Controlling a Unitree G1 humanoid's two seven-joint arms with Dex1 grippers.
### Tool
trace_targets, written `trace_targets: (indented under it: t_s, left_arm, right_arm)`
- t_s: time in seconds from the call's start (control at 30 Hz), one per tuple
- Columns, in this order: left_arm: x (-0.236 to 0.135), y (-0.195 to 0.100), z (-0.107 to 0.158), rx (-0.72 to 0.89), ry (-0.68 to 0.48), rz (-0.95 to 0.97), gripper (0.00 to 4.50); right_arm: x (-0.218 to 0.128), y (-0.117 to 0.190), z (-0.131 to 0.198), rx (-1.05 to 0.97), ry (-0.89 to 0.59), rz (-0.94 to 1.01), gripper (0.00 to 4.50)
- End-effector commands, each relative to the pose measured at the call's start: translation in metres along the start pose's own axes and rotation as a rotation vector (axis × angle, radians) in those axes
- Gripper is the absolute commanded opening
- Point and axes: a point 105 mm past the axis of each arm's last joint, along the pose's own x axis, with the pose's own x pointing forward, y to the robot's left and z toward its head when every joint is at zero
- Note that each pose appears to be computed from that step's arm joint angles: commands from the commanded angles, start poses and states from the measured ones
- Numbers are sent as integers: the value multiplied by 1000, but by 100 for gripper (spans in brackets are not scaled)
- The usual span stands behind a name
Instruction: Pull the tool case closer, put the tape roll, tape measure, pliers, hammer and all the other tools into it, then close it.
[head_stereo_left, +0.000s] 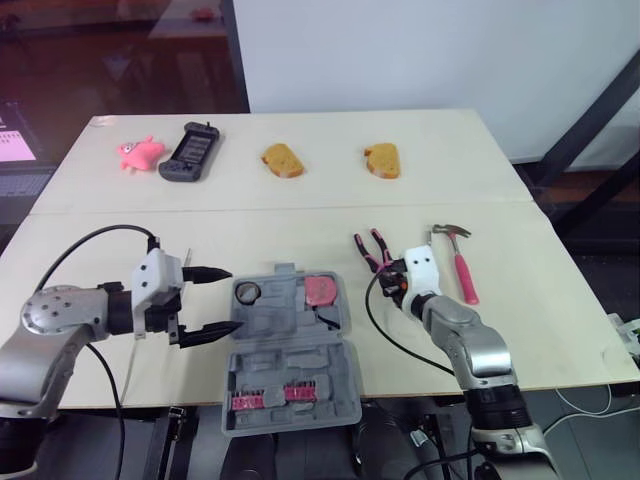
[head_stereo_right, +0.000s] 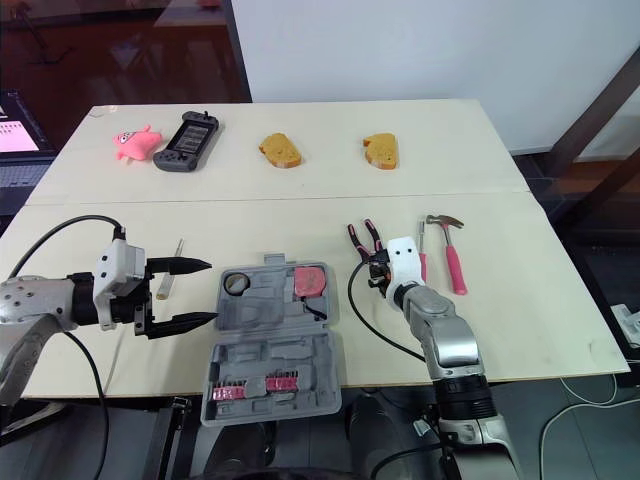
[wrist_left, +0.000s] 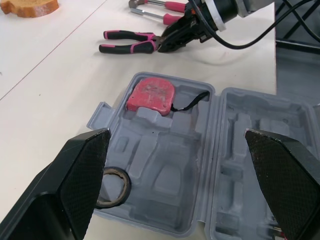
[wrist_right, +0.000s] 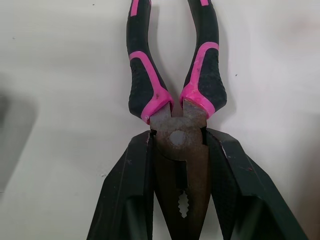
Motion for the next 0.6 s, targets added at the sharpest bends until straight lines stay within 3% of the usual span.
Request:
trace_targets:
  t_s: [0.03,0.07,0.13,0.6]
  left_arm:
    - [-1,0,2,22,2,-1,450]
    - [-1,0,2,22,2,-1,450]
    - [-1,0,2,24,2,-3,450]
    - [2,1,2,29,-2,-10,450]
  right_arm:
    - [-3,8,-1,30,-6,46,202]
    - [-4,7,-2,20,-4,42,220]
    - [-5,4,-2,-3,-1,29,319]
    - [-8,-7,-5,-36,-14,-15,319]
